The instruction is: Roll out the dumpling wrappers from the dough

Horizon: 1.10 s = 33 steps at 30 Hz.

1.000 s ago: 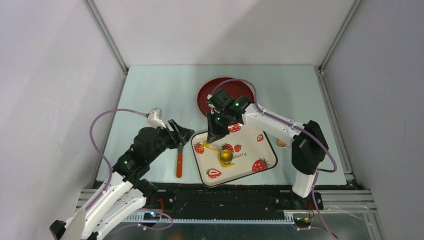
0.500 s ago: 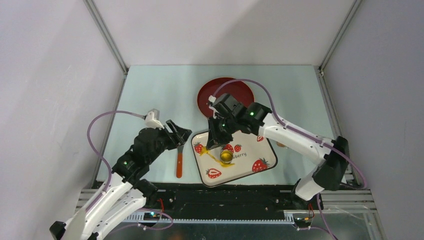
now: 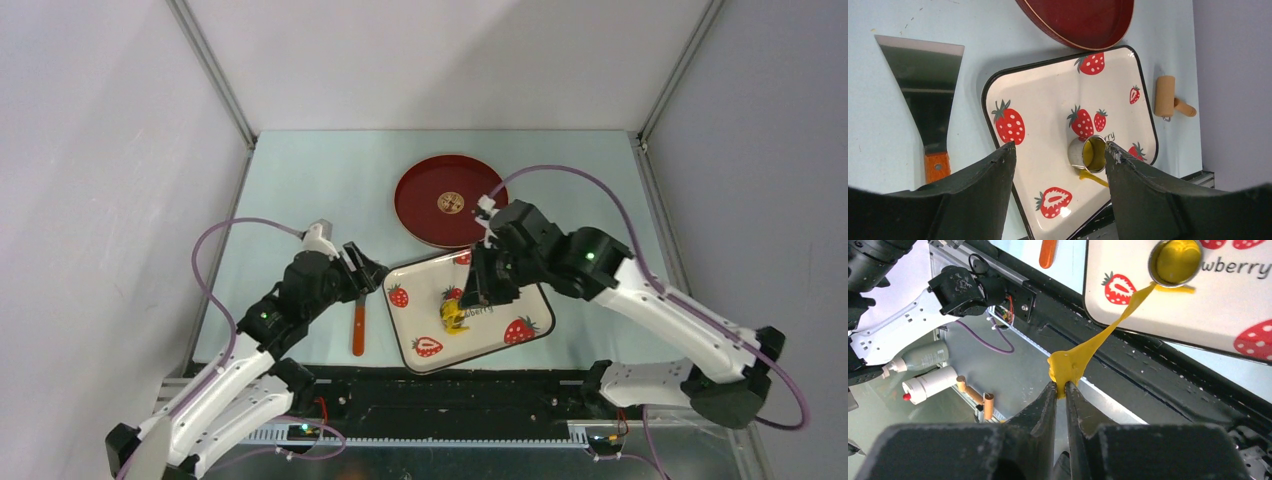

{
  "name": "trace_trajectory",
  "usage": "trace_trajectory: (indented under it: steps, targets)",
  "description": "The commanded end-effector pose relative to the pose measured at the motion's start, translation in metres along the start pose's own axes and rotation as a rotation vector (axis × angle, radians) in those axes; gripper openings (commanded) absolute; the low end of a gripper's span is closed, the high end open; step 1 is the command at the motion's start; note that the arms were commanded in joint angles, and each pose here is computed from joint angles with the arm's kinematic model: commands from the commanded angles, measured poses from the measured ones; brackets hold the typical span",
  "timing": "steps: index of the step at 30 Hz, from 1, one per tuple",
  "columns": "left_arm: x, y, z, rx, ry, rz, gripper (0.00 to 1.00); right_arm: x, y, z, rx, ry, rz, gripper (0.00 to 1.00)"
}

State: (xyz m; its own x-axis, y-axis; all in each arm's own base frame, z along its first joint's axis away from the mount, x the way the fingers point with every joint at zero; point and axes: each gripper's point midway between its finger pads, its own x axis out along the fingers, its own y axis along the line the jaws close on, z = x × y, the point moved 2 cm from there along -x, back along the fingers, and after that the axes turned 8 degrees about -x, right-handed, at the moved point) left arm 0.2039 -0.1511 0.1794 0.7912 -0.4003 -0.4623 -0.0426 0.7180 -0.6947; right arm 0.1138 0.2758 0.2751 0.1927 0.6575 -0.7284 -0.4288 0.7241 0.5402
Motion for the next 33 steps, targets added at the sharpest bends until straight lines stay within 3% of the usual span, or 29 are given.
trace_trajectory:
  steps: [1,14,24,33]
  targets:
    - [0.004,0.002,-0.003,0.005,0.019,0.004,0.7,-0.024,-0.025,-0.01,0.045,-0.034,-0.082,0.17]
    - [0.015,0.002,-0.01,0.047,0.083,0.03,0.7,-0.081,-0.085,-0.01,0.141,-0.162,-0.161,0.18]
    - [0.018,0.004,-0.015,0.065,0.116,0.035,0.7,-0.088,-0.104,0.055,0.143,-0.275,-0.113,0.19]
    - [0.02,0.008,-0.019,0.069,0.13,0.046,0.7,-0.071,-0.128,0.11,0.119,-0.291,-0.154,0.2]
